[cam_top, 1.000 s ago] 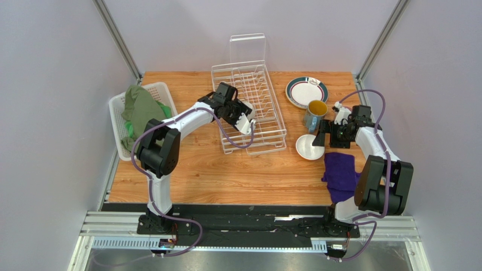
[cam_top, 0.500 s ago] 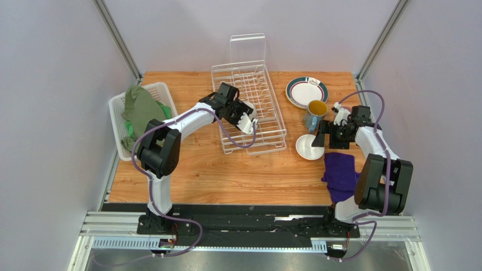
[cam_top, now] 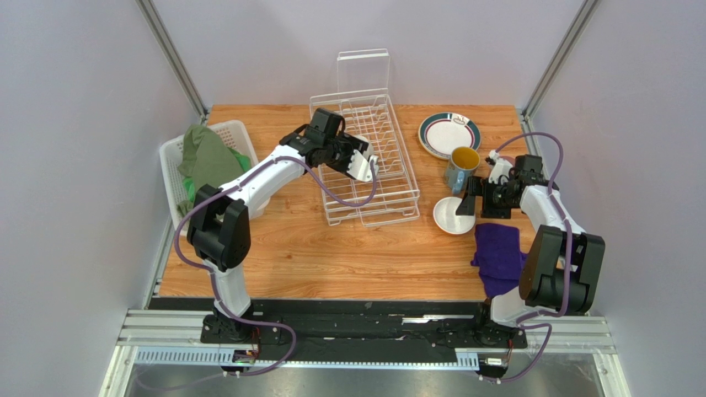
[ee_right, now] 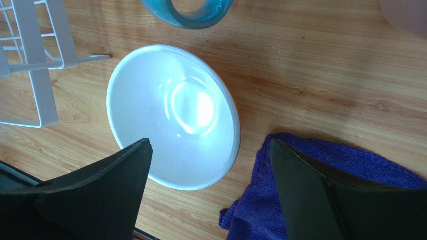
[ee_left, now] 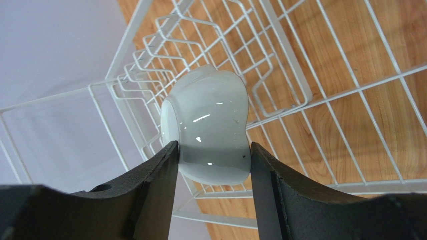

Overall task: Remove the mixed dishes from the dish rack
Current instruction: Pick up the bowl from the dish rack.

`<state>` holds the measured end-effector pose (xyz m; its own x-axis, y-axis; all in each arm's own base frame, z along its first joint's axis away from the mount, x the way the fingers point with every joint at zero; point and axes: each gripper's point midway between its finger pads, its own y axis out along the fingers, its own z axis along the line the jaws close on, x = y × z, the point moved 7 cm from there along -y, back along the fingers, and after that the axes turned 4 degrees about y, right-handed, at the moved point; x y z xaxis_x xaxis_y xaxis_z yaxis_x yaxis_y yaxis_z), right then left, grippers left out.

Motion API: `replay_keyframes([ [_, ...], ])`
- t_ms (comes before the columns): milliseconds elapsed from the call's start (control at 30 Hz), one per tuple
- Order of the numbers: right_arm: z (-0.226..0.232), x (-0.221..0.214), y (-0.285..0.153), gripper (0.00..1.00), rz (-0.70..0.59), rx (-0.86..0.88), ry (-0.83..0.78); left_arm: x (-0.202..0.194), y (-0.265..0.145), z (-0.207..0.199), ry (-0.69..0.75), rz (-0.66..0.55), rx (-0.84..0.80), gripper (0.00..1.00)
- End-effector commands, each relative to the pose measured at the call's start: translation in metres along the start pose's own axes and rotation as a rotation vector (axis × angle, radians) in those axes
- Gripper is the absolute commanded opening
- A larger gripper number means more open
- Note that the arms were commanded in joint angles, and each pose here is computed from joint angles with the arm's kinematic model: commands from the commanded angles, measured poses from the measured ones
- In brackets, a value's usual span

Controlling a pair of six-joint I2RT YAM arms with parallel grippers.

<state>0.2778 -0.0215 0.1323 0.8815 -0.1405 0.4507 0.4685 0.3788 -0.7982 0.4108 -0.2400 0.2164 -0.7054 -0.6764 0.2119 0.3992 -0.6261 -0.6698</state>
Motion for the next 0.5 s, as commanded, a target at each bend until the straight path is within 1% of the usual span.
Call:
replay_keyframes([
  [0, 0.009, 0.018, -0.019, 0.92, -0.087, 0.013, -0.037, 0.029, -0.047, 0.046, -0.081, -0.089, 0.158, 0.00],
  [67, 0.015, 0.023, -0.028, 0.93, -0.118, 0.016, -0.053, 0.036, -0.060, 0.057, -0.126, -0.116, 0.192, 0.00],
  [100, 0.018, 0.027, -0.032, 0.93, -0.136, 0.023, -0.065, 0.039, -0.064, 0.057, -0.204, -0.132, 0.192, 0.00],
  [167, 0.026, 0.032, -0.045, 0.95, -0.178, 0.036, -0.087, 0.048, -0.078, 0.066, -0.271, -0.171, 0.221, 0.00],
  [200, 0.032, 0.039, -0.053, 0.95, -0.210, 0.053, -0.106, 0.052, -0.082, 0.064, -0.345, -0.196, 0.216, 0.00],
  [267, 0.042, 0.047, -0.067, 0.96, -0.257, 0.078, -0.128, 0.062, -0.095, 0.068, -0.415, -0.240, 0.233, 0.00],
  [300, 0.050, 0.055, -0.076, 0.96, -0.288, 0.110, -0.142, 0.067, -0.100, 0.067, -0.497, -0.266, 0.228, 0.00],
  [333, 0.055, 0.059, -0.081, 0.97, -0.307, 0.127, -0.151, 0.072, -0.110, 0.070, -0.529, -0.287, 0.242, 0.00],
  [367, 0.060, 0.063, -0.088, 0.97, -0.334, 0.140, -0.164, 0.078, -0.114, 0.069, -0.611, -0.314, 0.235, 0.00],
  [433, 0.073, 0.072, -0.098, 0.96, -0.374, 0.184, -0.174, 0.087, -0.125, 0.071, -0.668, -0.365, 0.238, 0.00],
  [467, 0.077, 0.076, -0.101, 0.96, -0.398, 0.197, -0.187, 0.093, -0.129, 0.069, -0.742, -0.392, 0.225, 0.00],
])
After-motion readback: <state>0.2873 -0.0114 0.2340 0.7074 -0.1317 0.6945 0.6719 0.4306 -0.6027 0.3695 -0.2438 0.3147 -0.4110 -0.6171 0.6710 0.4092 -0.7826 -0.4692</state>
